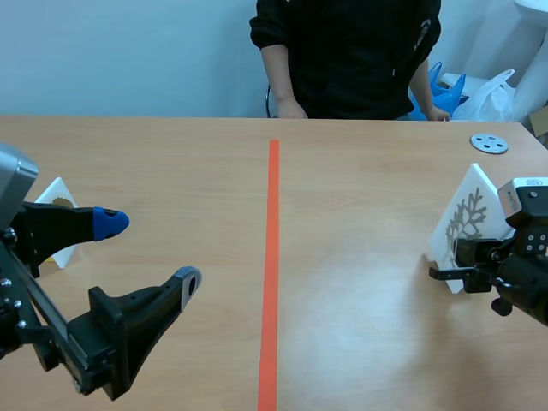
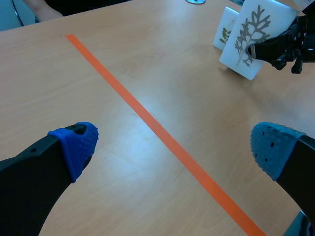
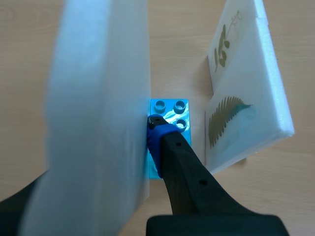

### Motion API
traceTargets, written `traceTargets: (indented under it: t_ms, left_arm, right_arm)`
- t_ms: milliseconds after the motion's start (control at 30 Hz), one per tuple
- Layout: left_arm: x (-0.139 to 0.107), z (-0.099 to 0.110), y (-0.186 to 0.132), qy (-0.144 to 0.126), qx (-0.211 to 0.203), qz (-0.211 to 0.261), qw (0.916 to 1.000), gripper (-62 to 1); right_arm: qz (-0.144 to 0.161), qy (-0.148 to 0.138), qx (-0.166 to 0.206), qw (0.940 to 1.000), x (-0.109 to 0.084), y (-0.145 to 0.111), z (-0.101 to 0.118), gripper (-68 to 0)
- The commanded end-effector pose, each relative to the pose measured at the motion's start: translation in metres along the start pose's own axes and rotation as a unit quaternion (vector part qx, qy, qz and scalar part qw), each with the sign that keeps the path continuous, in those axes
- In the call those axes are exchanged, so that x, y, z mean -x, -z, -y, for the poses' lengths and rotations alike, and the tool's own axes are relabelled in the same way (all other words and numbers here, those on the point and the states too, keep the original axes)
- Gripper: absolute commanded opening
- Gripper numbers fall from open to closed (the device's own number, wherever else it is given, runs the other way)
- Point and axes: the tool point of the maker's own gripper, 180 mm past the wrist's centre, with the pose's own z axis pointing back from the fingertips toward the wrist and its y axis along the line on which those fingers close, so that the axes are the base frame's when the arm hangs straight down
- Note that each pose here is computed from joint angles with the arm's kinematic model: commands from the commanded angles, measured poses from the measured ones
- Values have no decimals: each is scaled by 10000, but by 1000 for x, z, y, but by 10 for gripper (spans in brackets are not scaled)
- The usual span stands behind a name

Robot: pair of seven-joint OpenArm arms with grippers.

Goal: Sort the leaf by its shape. The table is split by an orange tape line. A compound leaf with several leaflets goes to the left side, a simple leaf with one blade goes to the right side. Return to the home posture when a red brick is placed on the table.

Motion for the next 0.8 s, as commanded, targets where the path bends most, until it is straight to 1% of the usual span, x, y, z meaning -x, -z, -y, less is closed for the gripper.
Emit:
traceTargets:
  t_ms: [0, 233, 300, 567, 667, 767]
  left_arm:
    - [-7, -2, 0, 4, -26, 129, 9999, 14]
    - [-7, -2, 0, -5, -31, 135, 9999, 14]
    - [-7, -2, 0, -5, -31, 135, 9999, 14]
    - [-7, -2, 0, -5, -31, 135, 9999, 14]
    - [-7, -2, 0, -5, -31, 135, 9999, 14]
    - [-7, -2, 0, -5, -31, 135, 9999, 14]
  right_arm:
    - [206, -130, 112, 9996, -16, 1, 8, -662]
    - [121, -128, 139, 9997, -11, 0, 9, -650]
    - [100, -164, 140, 9997, -10, 0, 9, -630]
    - [87, -162, 138, 9997, -8, -1, 9, -425]
    - [166, -149, 180, 9996, -12, -2, 13, -352]
    - [272, -144, 233, 9993, -20, -3, 18, -280]
